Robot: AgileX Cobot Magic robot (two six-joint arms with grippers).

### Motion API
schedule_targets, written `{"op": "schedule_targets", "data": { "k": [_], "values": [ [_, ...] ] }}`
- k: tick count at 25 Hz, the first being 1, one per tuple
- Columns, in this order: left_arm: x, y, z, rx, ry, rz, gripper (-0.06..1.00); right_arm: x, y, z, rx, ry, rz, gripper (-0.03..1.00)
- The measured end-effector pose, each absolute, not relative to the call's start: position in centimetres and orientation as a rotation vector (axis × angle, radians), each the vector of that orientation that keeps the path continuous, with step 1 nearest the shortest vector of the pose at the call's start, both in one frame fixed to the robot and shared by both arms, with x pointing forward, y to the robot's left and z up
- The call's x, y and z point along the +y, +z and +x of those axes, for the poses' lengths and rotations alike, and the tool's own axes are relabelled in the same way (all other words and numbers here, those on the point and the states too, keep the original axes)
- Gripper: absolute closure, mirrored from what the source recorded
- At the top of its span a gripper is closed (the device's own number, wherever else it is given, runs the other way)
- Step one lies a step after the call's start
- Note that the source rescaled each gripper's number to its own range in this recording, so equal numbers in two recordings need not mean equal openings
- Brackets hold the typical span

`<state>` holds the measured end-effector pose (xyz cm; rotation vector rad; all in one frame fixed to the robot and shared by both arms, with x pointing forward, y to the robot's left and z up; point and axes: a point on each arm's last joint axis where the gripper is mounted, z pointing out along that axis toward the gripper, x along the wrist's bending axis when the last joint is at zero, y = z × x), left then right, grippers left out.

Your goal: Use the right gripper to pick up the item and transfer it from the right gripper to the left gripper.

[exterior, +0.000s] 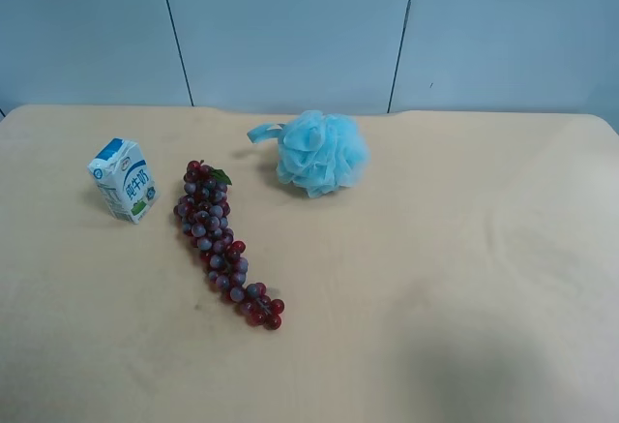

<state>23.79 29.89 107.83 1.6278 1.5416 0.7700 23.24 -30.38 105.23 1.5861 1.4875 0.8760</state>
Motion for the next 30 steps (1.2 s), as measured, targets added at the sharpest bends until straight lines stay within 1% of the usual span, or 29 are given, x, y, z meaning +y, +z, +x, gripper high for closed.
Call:
{"op": "schedule_targets", "data": {
  "k": [3,9,16,22,30],
  "values": [
    [29.8,106.1,24.4,1.581,0.732,1.663,0.09,-30.4,105.2,23.2,1.487,0.876,1.586,0.18],
    [29.7,105.4,25.2,1.538,0.765,1.669,0.09,-30.4,105.2,23.2,1.487,0.876,1.586,0.18],
    [29.7,105.5,25.1,1.509,0.786,1.673,0.09,-30.4,105.2,23.2,1.487,0.876,1.586,0.18],
    [29.9,105.3,23.5,1.463,0.848,1.585,0.09,-30.4,105.2,23.2,1.487,0.876,1.586,0.18],
    [29.9,105.3,23.4,1.624,0.955,1.455,0.09,-30.4,105.2,23.2,1.487,0.876,1.586,0.18]
  ]
}}
